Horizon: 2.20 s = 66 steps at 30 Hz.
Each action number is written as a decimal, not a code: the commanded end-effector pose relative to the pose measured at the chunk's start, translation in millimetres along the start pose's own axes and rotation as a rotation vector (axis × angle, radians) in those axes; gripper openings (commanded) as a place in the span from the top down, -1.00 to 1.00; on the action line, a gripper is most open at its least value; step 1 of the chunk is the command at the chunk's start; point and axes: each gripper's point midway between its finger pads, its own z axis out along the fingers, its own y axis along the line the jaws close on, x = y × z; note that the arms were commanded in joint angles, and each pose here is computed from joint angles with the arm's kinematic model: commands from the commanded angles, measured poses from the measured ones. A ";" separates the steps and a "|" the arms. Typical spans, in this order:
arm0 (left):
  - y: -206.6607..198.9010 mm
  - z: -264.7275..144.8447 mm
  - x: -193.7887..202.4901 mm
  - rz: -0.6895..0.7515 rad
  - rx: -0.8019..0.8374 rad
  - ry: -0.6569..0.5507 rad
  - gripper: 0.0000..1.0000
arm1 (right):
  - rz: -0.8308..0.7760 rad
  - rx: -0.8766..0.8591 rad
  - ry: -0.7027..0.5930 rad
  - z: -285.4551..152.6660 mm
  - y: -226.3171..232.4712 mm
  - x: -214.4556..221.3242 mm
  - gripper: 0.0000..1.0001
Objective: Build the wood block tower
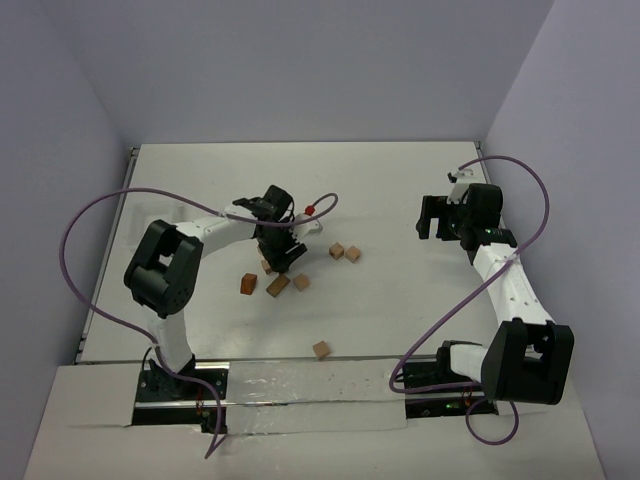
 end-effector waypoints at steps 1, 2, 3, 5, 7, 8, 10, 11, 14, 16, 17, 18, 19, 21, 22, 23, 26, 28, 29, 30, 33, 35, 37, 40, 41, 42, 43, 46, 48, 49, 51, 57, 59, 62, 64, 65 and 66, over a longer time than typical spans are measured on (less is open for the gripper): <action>-6.6 -11.2 25.3 0.134 0.086 0.069 0.58 | -0.014 0.009 -0.059 -5.9 -1.8 -25.1 -0.99; -6.1 -11.4 24.7 0.145 0.087 0.067 0.58 | -0.015 0.009 -0.059 -5.9 -1.9 -25.1 -0.99; -3.7 -14.0 13.3 0.160 0.090 0.038 0.57 | -0.017 0.010 -0.059 -5.5 -2.3 -25.2 -0.99; 3.3 -20.9 -10.3 0.191 0.080 -0.015 0.56 | -0.017 0.015 -0.059 -6.4 -3.2 -24.4 -0.99; 2.4 -22.0 -18.3 0.212 0.110 -0.014 0.56 | -0.018 0.014 -0.060 -6.3 -3.0 -24.7 -0.99; 3.4 -23.8 -25.1 0.228 0.120 -0.015 0.56 | -0.017 0.013 -0.059 -6.1 -3.0 -24.5 -0.99; 7.4 -23.9 -34.7 0.241 0.116 -0.014 0.56 | -0.017 0.012 -0.055 -5.5 -3.0 -24.1 -0.99; 10.2 -22.9 -38.8 0.243 0.105 -0.014 0.56 | -0.017 0.012 -0.054 -5.3 -3.0 -24.1 -0.99; 14.9 -15.4 -43.7 0.243 0.085 -0.002 0.56 | -0.016 0.011 -0.053 -4.7 -3.1 -24.1 -0.99; 14.4 -10.4 -45.0 0.236 0.081 -0.001 0.56 | -0.016 0.011 -0.053 -4.7 -3.1 -24.1 -0.99; 13.5 -9.0 -46.2 0.239 0.081 -0.003 0.56 | -0.017 0.012 -0.053 -4.7 -3.2 -24.1 -0.99; 10.7 -5.6 -45.9 0.236 0.090 -0.002 0.55 | -0.018 0.013 -0.053 -4.8 -3.3 -24.2 -0.99; 8.5 -3.0 -45.4 0.239 0.096 -0.003 0.55 | -0.019 0.013 -0.054 -5.0 -3.2 -24.4 -0.99; 4.3 2.2 -42.4 0.257 0.106 -0.001 0.51 | -0.017 0.013 -0.053 -4.7 -3.4 -24.2 -0.99; 1.4 4.0 -41.0 0.269 0.117 0.002 0.50 | -0.017 0.013 -0.052 -4.5 -3.5 -23.9 -0.99; -0.7 5.5 -40.5 0.281 0.123 0.003 0.48 | -0.017 0.013 -0.050 -4.0 -3.6 -23.5 -0.99; -3.3 5.5 -43.8 0.324 0.128 -0.017 0.44 | -0.017 0.010 -0.048 -3.1 -3.1 -23.2 -0.99; -3.8 5.1 -47.7 0.342 0.130 -0.033 0.43 | -0.016 0.012 -0.045 -2.7 -3.5 -22.7 -0.99; -4.1 4.9 -50.6 0.350 0.134 -0.040 0.43 | -0.016 0.012 -0.045 -2.7 -3.4 -22.5 -0.99; -4.4 4.5 -53.9 0.358 0.140 -0.049 0.42 | -0.016 0.013 -0.045 -2.6 -3.6 -22.7 -0.99; -3.3 5.5 -60.2 0.371 0.144 -0.061 0.42 | -0.016 0.016 -0.046 -2.8 -4.5 -22.8 -0.99; -2.6 6.1 -63.9 0.380 0.145 -0.069 0.43 | -0.015 0.017 -0.045 -2.7 -4.7 -22.7 -0.99; -3.6 8.4 -66.1 0.387 0.151 -0.074 0.43 | -0.016 0.014 -0.044 -2.3 -4.0 -22.4 -0.99; -2.4 12.2 -68.4 0.394 0.147 -0.074 0.42 | -0.017 0.013 -0.042 -2.1 -4.1 -22.9 -0.99; -2.1 13.5 -68.6 0.394 0.147 -0.074 0.41 | -0.018 0.013 -0.043 -2.3 -3.9 -23.2 -0.99; -2.3 14.3 -69.0 0.394 0.150 -0.073 0.40 | -0.019 0.012 -0.045 -2.7 -3.9 -23.5 -0.99; -2.5 14.7 -70.0 0.397 0.153 -0.073 0.38 | -0.022 0.010 -0.046 -2.9 -3.6 -23.7 -0.99; -2.9 18.4 -70.6 0.404 0.160 -0.068 0.35 | -0.024 0.002 -0.046 -2.9 -2.0 -23.6 -0.99; -3.2 19.0 -72.9 0.411 0.160 -0.073 0.34 | -0.021 0.000 -0.041 -1.7 -2.0 -22.7 -0.99; -3.6 19.6 -74.2 0.415 0.159 -0.075 0.33 | -0.020 0.000 -0.039 -1.4 -2.3 -22.5 -0.99; -4.1 20.9 -75.9 0.422 0.158 -0.073 0.32 | -0.020 0.000 -0.038 -1.4 -2.3 -22.3 -0.99; -5.7 27.5 -70.6 0.429 0.163 -0.047 0.18 | -0.021 0.003 -0.041 -2.3 -2.5 -22.7 -0.99; -5.1 27.9 -69.3 0.427 0.160 -0.036 0.02 | -0.021 0.000 -0.040 -2.3 -2.0 -22.4 -0.99; -6.4 28.1 -68.1 0.422 0.173 -0.025 -0.25 | -0.022 -0.006 -0.036 -1.6 -0.9 -21.4 -0.99; -6.5 28.0 -68.6 0.423 0.173 -0.029 -0.42 | -0.021 -0.006 -0.035 -1.5 -1.1 -21.4 -0.99; -6.5 28.0 -68.6 0.426 0.172 -0.030 -0.51 | -0.022 -0.007 -0.035 -1.5 -0.8 -21.8 -0.99; -6.9 27.9 -68.6 0.427 0.172 -0.030 -0.57 | -0.020 -0.007 -0.035 -1.5 -0.9 -21.6 -0.99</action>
